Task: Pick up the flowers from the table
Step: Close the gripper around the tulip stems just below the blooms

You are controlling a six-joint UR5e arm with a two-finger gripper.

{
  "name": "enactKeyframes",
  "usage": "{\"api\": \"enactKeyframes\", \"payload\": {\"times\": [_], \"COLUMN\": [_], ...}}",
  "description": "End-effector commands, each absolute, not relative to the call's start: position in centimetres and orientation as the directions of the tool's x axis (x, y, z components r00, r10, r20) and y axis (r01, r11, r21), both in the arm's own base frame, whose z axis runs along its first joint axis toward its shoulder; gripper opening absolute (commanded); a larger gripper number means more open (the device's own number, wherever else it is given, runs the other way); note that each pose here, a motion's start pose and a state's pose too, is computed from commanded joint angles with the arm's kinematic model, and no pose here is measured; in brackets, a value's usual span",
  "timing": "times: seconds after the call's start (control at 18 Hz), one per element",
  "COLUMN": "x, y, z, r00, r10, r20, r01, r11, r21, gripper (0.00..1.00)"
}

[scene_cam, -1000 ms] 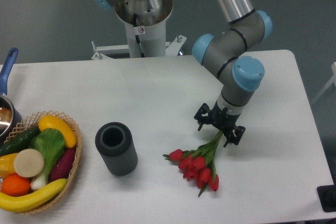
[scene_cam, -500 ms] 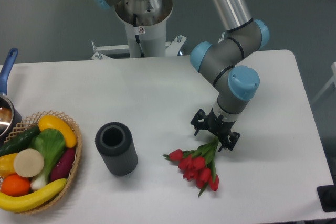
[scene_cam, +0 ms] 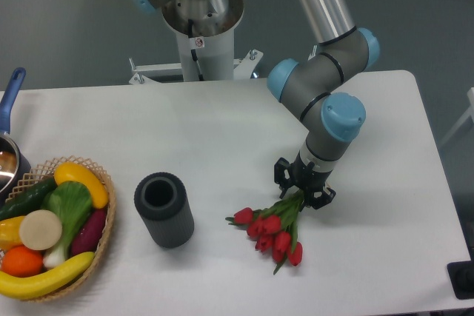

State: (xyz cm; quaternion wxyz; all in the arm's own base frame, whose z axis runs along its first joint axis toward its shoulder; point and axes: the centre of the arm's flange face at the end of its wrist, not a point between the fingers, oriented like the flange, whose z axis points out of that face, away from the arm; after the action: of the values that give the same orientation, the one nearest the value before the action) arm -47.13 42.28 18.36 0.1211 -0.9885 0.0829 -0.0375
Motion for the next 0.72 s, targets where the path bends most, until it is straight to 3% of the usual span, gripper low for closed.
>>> {"api": "enactKeyframes", "payload": {"times": [0.28,0.72], "x": [-47.2,-47.5], "y": [42.3,42.3], "z": [19.0,21.1], "r00": [0.988,0.99], "r10": [-0.145,-0.143], "r20": [0.051,0.017], "r01": [-0.128,-0.134], "r11": [-0.96,-0.956], "r21": [-0.248,-0.261], "gripper": [0.28,0.26]}}
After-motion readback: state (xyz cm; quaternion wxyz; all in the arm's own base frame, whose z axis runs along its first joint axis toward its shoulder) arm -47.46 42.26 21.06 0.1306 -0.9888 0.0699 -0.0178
